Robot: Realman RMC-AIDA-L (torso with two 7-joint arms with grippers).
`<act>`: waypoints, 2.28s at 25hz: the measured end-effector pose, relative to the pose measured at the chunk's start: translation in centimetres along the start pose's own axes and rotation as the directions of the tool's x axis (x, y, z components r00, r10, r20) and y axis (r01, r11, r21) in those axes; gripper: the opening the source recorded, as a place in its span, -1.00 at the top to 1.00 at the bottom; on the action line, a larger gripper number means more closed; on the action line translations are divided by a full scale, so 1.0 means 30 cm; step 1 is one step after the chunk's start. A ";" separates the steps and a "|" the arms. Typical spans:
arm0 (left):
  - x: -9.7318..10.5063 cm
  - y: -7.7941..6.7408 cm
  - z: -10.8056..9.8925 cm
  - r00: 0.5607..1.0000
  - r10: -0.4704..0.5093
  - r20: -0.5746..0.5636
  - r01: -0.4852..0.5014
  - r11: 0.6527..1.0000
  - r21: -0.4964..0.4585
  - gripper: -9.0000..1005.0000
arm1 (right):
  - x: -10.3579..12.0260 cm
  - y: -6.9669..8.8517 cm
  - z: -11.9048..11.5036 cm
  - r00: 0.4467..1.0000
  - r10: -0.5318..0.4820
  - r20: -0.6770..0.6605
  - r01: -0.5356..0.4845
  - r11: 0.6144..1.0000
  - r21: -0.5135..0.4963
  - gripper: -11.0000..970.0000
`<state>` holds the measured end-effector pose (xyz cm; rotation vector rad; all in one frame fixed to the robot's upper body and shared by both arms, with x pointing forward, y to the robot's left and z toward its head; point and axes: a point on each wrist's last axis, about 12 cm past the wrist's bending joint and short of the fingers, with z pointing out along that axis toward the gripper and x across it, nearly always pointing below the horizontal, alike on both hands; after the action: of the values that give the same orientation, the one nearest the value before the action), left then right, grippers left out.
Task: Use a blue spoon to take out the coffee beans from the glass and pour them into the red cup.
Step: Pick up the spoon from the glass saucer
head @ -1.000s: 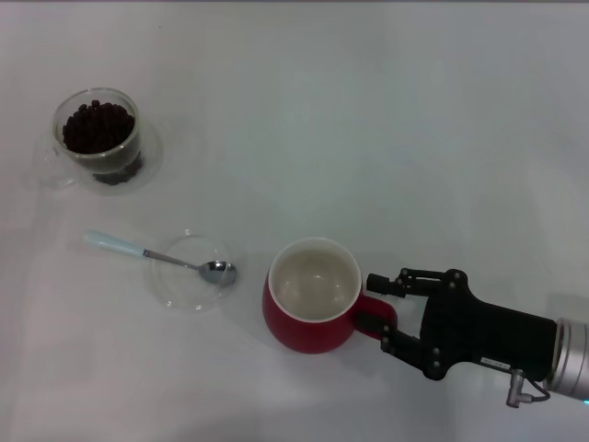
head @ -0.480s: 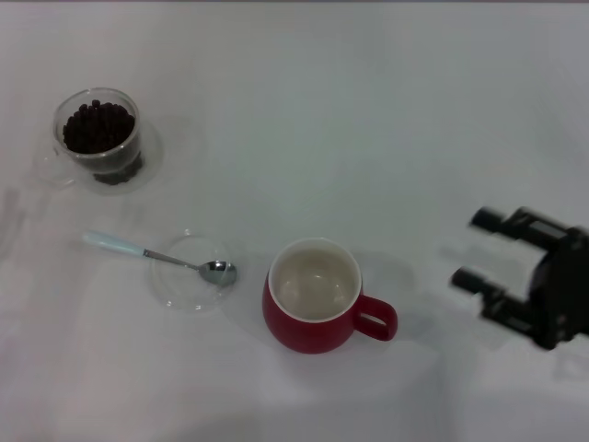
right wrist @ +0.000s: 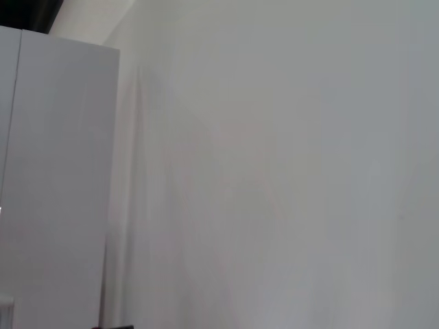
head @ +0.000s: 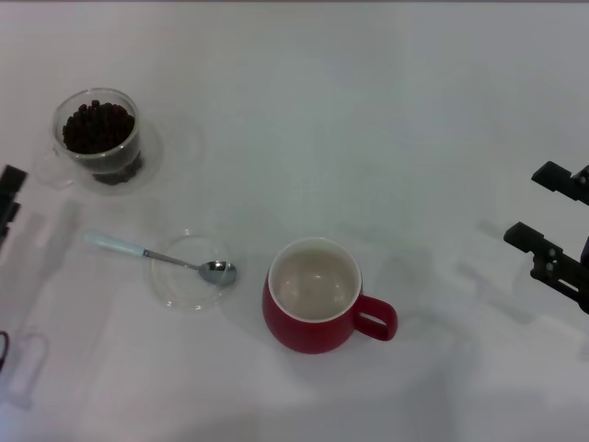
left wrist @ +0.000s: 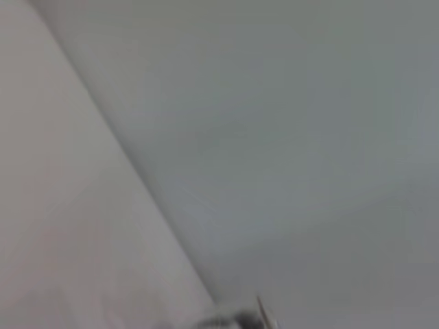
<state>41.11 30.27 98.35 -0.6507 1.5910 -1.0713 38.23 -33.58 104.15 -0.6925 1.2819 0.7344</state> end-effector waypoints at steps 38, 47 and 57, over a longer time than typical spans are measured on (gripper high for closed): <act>0.125 -0.026 0.042 0.963 -0.020 -0.269 0.027 0.999 0.021 -0.74 | -0.004 -0.011 0.014 0.999 -0.036 0.023 0.036 0.999 0.025 -0.38; 0.121 -0.014 0.028 0.963 -0.032 -0.267 0.033 0.999 -0.002 -0.62 | 0.004 0.002 0.017 0.999 -0.026 0.023 0.025 0.999 0.031 -0.38; 0.104 -0.002 0.045 0.964 -0.045 -0.263 0.037 0.999 -0.033 0.11 | 0.001 0.015 0.020 0.999 -0.020 0.046 0.018 0.999 0.027 -0.38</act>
<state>41.49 27.22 96.92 -0.5795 1.8300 -1.2078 38.22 -32.83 104.19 -0.6615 1.2394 0.7128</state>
